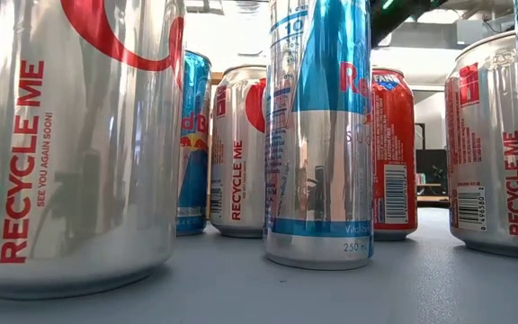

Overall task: Place canned beverage on shelf
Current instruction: Put the top blue soda can on the shelf

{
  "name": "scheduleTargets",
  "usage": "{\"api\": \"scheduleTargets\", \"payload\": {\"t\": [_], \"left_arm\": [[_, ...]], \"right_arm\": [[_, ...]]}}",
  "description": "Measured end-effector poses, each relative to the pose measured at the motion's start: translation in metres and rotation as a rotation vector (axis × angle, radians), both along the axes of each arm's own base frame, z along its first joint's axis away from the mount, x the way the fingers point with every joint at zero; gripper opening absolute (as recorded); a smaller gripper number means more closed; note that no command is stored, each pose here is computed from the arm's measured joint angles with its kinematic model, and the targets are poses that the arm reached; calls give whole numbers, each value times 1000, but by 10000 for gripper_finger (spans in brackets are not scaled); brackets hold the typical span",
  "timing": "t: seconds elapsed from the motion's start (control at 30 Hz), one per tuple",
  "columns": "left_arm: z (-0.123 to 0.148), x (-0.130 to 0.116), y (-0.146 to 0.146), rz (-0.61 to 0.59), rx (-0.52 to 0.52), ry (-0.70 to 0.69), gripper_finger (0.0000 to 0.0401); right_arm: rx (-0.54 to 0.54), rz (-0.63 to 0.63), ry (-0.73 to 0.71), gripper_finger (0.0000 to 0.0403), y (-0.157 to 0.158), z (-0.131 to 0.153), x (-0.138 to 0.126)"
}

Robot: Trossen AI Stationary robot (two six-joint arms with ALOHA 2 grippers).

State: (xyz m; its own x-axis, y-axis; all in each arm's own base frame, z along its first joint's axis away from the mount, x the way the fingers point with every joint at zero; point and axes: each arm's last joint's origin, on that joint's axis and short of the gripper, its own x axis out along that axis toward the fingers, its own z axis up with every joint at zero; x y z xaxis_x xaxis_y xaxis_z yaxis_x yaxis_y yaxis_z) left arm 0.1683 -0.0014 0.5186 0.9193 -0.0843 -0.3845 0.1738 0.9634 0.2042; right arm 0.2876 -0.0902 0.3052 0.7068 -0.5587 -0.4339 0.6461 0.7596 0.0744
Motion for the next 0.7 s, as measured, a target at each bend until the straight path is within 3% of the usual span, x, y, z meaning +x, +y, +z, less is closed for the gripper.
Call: {"api": "scheduleTargets", "payload": {"t": [0.2,0.37,0.5,0.7], "left_arm": [[-52,19,-21,-104,-13,158,306],[-89,26,-47,-200,-61,145,306],[-104,19,-65,-213,-101,119,306],[-107,11,-84,-132,-92,91,306]], "right_arm": [[52,265,-32,8,54,39,-46],[141,428,-11,62,98,46,-71],[209,532,-7,121,129,44,-76],[275,682,-31,207,178,35,-60]]}}
